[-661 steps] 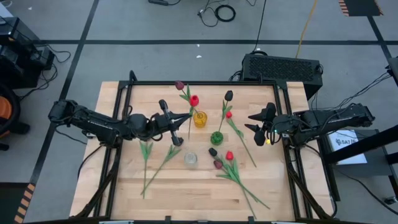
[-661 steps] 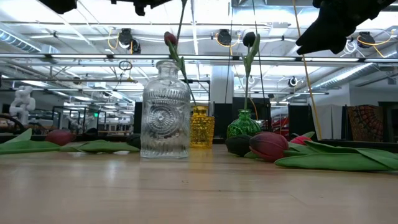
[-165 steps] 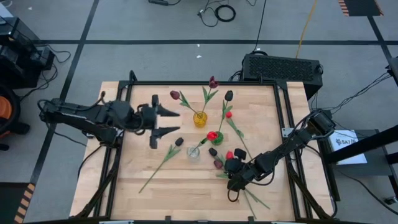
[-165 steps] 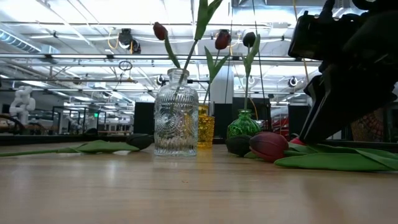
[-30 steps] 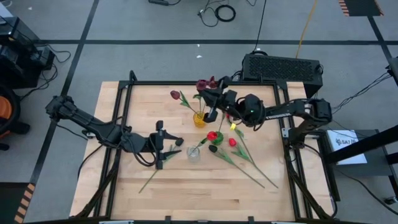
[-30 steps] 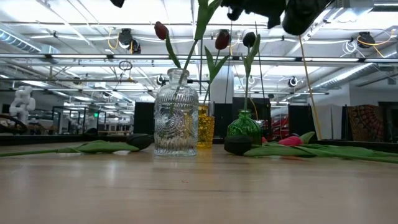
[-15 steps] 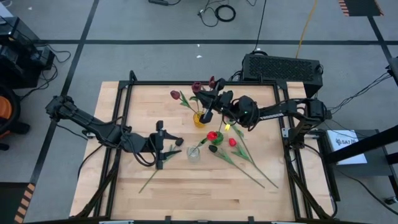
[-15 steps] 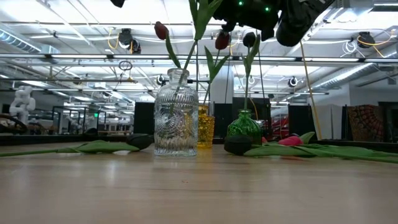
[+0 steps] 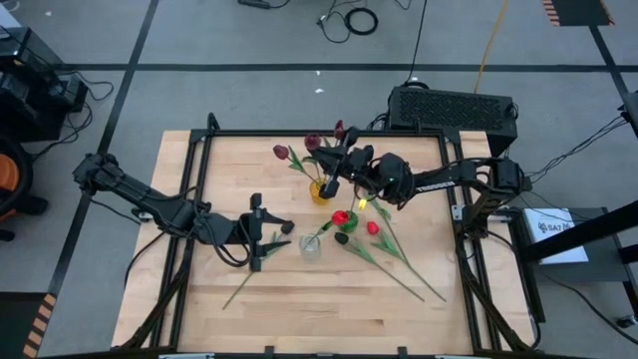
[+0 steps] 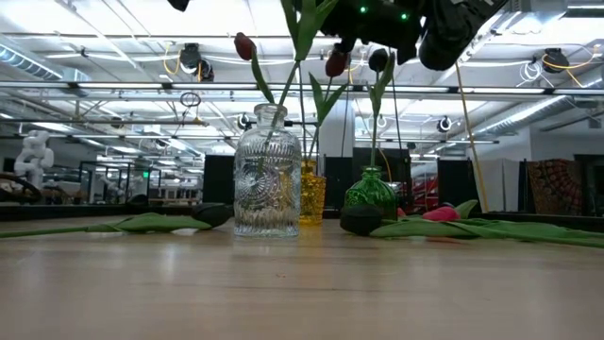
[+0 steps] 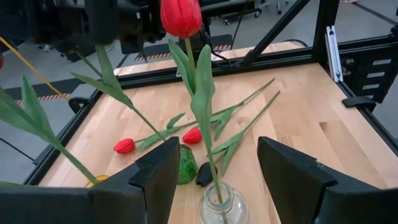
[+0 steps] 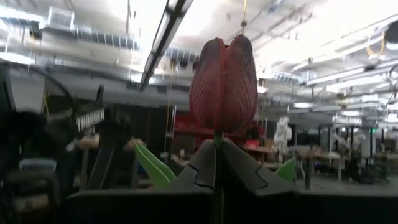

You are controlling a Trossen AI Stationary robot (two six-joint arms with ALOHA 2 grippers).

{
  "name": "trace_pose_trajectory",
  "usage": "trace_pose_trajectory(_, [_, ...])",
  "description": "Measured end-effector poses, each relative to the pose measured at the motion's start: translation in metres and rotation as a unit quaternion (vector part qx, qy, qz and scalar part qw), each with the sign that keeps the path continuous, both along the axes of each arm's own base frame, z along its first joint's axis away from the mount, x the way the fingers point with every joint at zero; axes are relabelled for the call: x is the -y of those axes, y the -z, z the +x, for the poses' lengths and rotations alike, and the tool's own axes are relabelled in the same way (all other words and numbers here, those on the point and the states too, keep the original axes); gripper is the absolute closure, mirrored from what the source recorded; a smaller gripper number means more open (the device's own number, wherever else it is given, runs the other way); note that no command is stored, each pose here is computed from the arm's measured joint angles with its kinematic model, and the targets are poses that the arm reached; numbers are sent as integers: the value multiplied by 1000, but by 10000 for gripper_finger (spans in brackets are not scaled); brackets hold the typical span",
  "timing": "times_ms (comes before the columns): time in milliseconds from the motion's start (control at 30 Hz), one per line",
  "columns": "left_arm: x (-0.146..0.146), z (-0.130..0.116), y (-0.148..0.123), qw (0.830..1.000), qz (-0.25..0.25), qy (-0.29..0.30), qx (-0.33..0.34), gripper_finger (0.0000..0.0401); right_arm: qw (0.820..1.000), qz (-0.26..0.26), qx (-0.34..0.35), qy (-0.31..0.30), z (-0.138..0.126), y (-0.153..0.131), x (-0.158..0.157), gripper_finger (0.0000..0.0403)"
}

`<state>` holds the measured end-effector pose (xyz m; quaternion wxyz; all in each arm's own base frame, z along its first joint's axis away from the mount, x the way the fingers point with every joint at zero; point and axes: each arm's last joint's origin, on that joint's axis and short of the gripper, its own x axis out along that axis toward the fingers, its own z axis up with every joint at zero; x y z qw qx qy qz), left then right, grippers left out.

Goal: Sort flowers into vase by color
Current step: Put the pink flower in the yellow flower vase

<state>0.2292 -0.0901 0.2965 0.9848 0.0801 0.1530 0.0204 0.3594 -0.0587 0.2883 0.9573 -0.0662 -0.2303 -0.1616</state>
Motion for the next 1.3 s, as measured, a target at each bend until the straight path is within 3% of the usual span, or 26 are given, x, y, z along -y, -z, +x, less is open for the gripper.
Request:
trace_pose_trajectory(633, [0, 0, 1, 1000, -1, 1, -5, 178, 997, 48, -59, -14, 5, 13, 2, 393])
trace_pose_trajectory(1000, [0, 0, 1, 1000, 0, 1, -7, 178, 990, 96, -100, -26, 6, 19, 2, 272])
trace_pose_trajectory(1300, [0, 0, 2, 1000, 1, 1, -8, 178, 979, 112, -170, -30, -20, -10, -8, 198])
